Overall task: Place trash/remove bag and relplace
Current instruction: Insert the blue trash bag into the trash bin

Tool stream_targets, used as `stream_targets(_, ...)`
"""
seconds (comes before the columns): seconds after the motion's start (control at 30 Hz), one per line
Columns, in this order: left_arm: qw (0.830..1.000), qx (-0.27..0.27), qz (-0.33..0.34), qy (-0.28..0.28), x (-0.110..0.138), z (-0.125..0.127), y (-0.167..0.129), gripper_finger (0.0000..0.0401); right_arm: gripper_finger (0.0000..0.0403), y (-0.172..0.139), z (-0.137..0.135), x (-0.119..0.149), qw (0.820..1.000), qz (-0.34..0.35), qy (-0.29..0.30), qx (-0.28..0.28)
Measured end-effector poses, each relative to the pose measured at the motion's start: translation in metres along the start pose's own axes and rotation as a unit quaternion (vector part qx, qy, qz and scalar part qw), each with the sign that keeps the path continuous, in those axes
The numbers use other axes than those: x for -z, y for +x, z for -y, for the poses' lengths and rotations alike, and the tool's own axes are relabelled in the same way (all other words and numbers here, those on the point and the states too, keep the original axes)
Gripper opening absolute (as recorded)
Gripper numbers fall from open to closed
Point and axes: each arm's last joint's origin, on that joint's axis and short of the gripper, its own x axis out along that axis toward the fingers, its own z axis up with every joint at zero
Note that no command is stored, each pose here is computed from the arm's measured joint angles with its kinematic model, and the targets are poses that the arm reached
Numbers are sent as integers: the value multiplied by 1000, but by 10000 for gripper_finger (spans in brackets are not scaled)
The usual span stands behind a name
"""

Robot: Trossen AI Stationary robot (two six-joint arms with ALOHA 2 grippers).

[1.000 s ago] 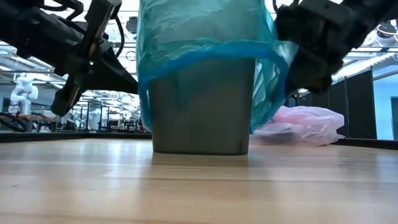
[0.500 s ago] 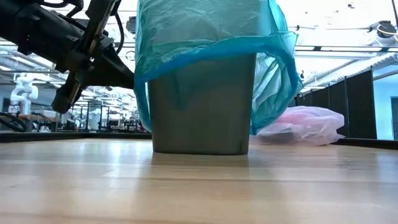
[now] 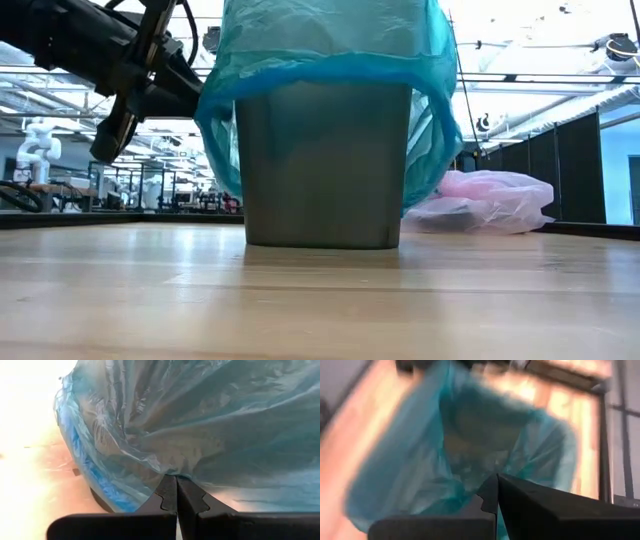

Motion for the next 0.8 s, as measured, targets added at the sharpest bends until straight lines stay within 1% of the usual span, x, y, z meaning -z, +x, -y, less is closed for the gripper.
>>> stream_targets(0.1,1000,-1,0,1,0,0,0,0,0,30,4,-5,997,-55,-51,-24)
stream_targets(0.23,1000,-9,-2,12,1,-3,0,0,0,60,0,-7,992,-83,-86,-48)
stream_targets(0.33,999,-24,-5,22,2,-7,0,0,0,83,-3,-3,988,-109,-92,-64)
stream_targets(0.43,999,-41,-9,23,5,-12,2,0,0,99,-4,0,985,-126,-99,-70)
stream_targets(0.53,999,-47,-11,14,10,-16,3,0,0,115,0,5,981,-145,-108,-75)
stream_targets(0.6,999,-41,-10,9,11,-14,1,0,0,126,2,10,978,-156,-105,-91)
stream_targets(0.67,1000,-31,6,3,11,-11,-2,0,0,132,3,10,977,-159,-107,-93)
stream_targets(0.8,999,-11,37,-1,3,-1,-13,0,0,143,5,13,976,-159,-110,-102)
